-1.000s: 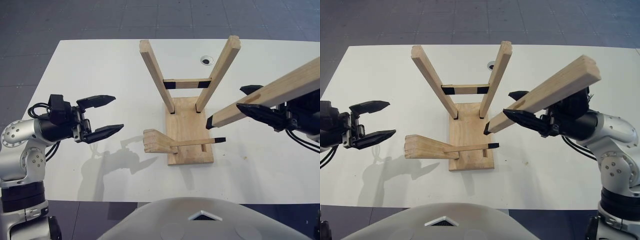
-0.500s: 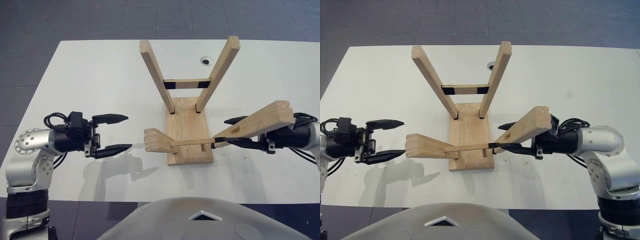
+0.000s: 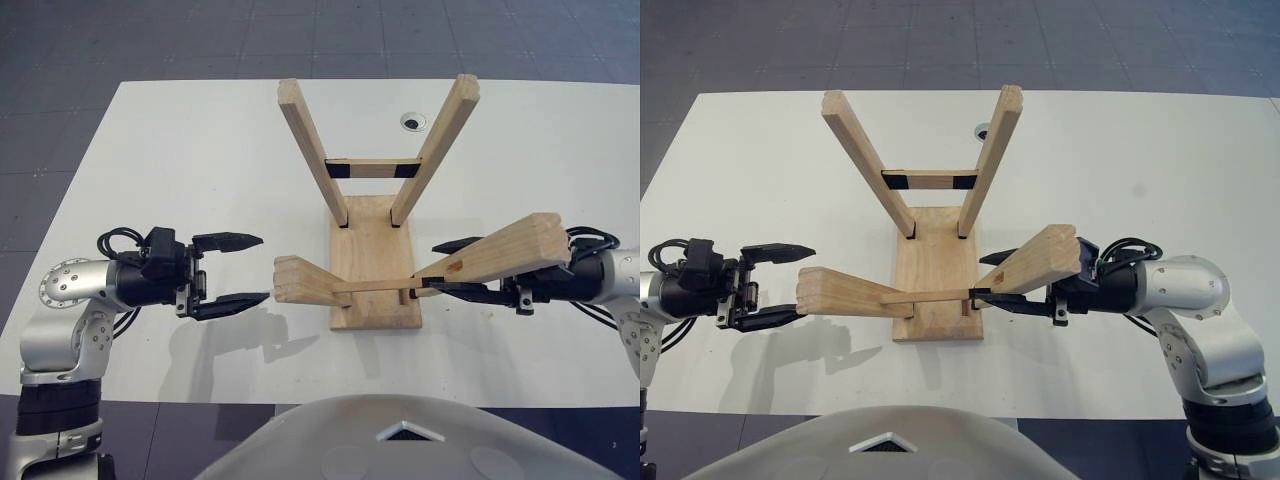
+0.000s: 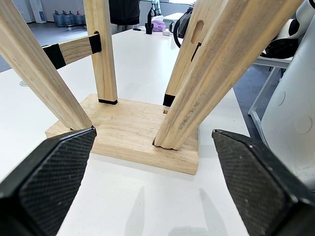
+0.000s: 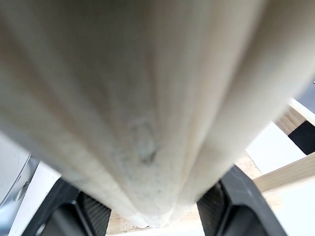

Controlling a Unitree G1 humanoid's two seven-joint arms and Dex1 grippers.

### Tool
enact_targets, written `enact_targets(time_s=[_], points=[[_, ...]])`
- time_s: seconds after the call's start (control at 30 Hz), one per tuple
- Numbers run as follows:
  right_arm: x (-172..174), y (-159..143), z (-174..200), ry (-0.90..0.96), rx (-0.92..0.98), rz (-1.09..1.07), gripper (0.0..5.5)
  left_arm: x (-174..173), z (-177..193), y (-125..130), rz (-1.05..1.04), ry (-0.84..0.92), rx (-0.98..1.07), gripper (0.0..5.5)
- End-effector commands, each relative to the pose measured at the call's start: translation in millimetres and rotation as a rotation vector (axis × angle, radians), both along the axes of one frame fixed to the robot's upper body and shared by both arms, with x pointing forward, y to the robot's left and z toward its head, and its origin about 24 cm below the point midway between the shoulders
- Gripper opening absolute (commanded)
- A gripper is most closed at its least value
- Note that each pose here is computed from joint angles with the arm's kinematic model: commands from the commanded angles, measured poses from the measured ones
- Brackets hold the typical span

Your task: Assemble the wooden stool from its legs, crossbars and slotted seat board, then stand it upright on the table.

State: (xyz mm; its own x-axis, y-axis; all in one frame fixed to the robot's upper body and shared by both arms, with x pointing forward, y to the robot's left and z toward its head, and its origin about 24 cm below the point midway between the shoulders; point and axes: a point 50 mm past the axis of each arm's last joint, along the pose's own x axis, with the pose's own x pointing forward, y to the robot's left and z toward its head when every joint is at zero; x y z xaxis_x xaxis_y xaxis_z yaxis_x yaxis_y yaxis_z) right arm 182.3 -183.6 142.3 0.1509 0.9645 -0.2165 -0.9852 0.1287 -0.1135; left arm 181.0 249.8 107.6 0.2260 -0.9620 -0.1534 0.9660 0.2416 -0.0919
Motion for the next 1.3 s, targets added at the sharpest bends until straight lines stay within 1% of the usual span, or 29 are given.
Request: enact_targets(time_s=[0.03, 0.17, 0.33, 0.73, 0.93, 1.3], points=[[-4.7, 5.4, 1.7, -0.016, 0.023, 0.027, 2.06, 2.8, 0.8, 0.4, -0.008, -0.002, 0.025, 4.37], [-11.4, 6.0, -0.7, -0.025, 0.028, 0.06, 2.06, 3.7, 1.3, 0.9, -0.008, -0.002, 0.024, 4.37], [-10.3, -0.5, -10.3, -0.032, 0.07, 0.035, 2.06, 5.9, 1.2, 1.5, -0.007, -0.005, 0.021, 4.37], [-14.7, 5.9, -27.3, -0.049, 0.123, 0.002, 2.06, 5.5, 4.4, 5.3, 0.008, -0.012, 0.004, 4.37], [-17.2, 7.1, -25.9, -0.052, 0.121, 0.01, 2.06, 4.8, 5.8, 6.9, 0.014, -0.014, 0.009, 4.37], [-15.7, 5.5, -12.4, -0.089, 0.088, 0.031, 2.06, 3.7, 5.1, 6.2, 0.019, -0.013, 0.009, 4.37]])
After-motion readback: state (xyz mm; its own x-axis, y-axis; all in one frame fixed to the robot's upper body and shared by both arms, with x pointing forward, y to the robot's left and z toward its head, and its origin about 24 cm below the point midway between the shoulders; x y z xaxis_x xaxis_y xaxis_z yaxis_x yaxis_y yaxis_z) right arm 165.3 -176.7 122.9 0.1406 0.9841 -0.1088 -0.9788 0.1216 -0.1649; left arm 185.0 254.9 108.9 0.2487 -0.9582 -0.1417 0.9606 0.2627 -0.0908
